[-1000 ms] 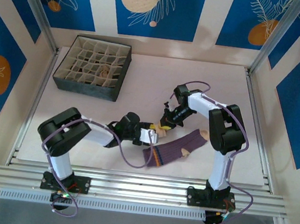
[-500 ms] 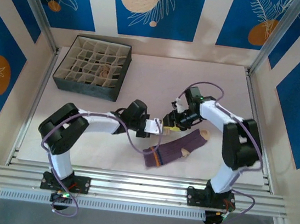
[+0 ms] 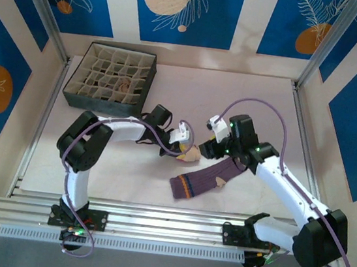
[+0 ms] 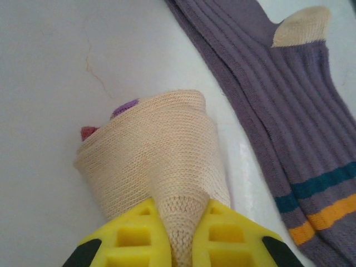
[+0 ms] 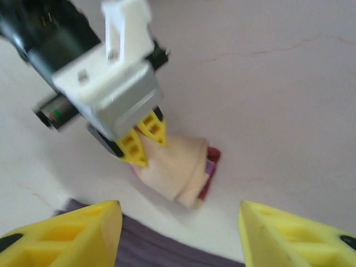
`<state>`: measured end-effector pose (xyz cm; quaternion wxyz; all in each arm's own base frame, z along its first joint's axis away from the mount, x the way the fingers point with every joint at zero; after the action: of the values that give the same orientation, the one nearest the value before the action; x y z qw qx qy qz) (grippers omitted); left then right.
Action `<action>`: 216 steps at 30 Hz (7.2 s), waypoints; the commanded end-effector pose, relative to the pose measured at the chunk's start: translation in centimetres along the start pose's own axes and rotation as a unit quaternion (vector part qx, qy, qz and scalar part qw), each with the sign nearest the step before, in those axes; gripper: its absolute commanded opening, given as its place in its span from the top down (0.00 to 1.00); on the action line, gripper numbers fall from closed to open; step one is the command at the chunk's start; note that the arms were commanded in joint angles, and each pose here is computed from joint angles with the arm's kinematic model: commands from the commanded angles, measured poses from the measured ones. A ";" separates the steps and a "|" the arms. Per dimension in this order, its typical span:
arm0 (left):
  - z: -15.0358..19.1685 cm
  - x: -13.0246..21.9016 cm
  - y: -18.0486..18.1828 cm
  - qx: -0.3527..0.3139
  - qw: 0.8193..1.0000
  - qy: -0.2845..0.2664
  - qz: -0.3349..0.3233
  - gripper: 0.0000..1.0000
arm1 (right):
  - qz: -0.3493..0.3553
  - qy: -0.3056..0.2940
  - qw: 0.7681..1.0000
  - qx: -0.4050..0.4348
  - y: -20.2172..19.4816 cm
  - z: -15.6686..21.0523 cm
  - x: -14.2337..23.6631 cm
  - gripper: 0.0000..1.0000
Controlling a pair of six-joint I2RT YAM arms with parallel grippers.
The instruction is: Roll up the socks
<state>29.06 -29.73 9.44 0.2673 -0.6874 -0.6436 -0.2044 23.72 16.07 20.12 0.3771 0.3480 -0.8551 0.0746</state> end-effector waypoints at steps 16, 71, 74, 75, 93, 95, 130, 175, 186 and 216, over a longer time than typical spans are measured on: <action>2.6 -0.1 0.2 0.170 0.979 -0.015 0.113 1.00 | 0.021 -0.021 0.943 0.332 2.8 3.7 -7.2 0.25; -8.1 15.9 -6.5 -0.059 0.930 -0.353 -0.084 0.31 | -0.360 -0.087 0.923 0.102 9.0 -8.0 2.6 1.00; -9.0 16.6 -7.7 -0.081 0.928 -0.359 -0.050 0.32 | -0.394 -0.083 0.909 0.104 9.8 -8.0 3.2 1.00; -9.2 16.9 -8.0 -0.091 0.927 -0.361 -0.040 0.33 | -0.405 -0.079 0.905 0.104 10.0 -7.9 3.3 1.00; -12.9 20.4 -11.3 -0.159 0.915 -0.365 0.062 0.96 | -0.557 -0.074 0.821 0.103 12.1 -10.1 5.8 1.00; -13.1 20.7 -11.2 -0.160 0.915 -0.366 0.056 1.00 | -0.528 -0.072 0.841 0.096 11.6 -10.8 4.9 0.83; 2.6 20.6 10.8 0.221 0.903 -0.039 -0.367 1.00 | -0.039 0.087 0.942 -0.321 -1.4 -14.5 -8.8 0.42; 4.3 28.5 16.2 0.232 0.825 -0.133 -0.498 1.00 | 0.005 0.211 0.913 -0.349 -2.8 -9.8 -16.6 0.54; 7.0 28.0 19.2 0.254 0.825 -0.121 -0.491 1.00 | 0.015 0.225 0.908 -0.352 -3.7 -9.3 -17.9 0.57; 10.3 26.1 18.0 0.231 0.861 -0.067 -0.447 1.00 | 0.019 0.231 0.904 -0.360 -4.3 -9.8 -19.0 0.57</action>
<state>49.48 -3.52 15.26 0.2595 -0.2348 -0.9321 -0.0937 40.99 26.99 13.41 0.6555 0.1558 -0.7235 -0.1503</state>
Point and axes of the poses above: each hand's point on the last joint's axis, 136 mm out from that joint toward the fingers, its own x axis back along the fingers, its own y axis along the line the jaws close on, z = x × y, the point moved 6 cm from there along x, back along the fingers, and after that the axes turned 7 degrees about -x, right-handed, at the moved point
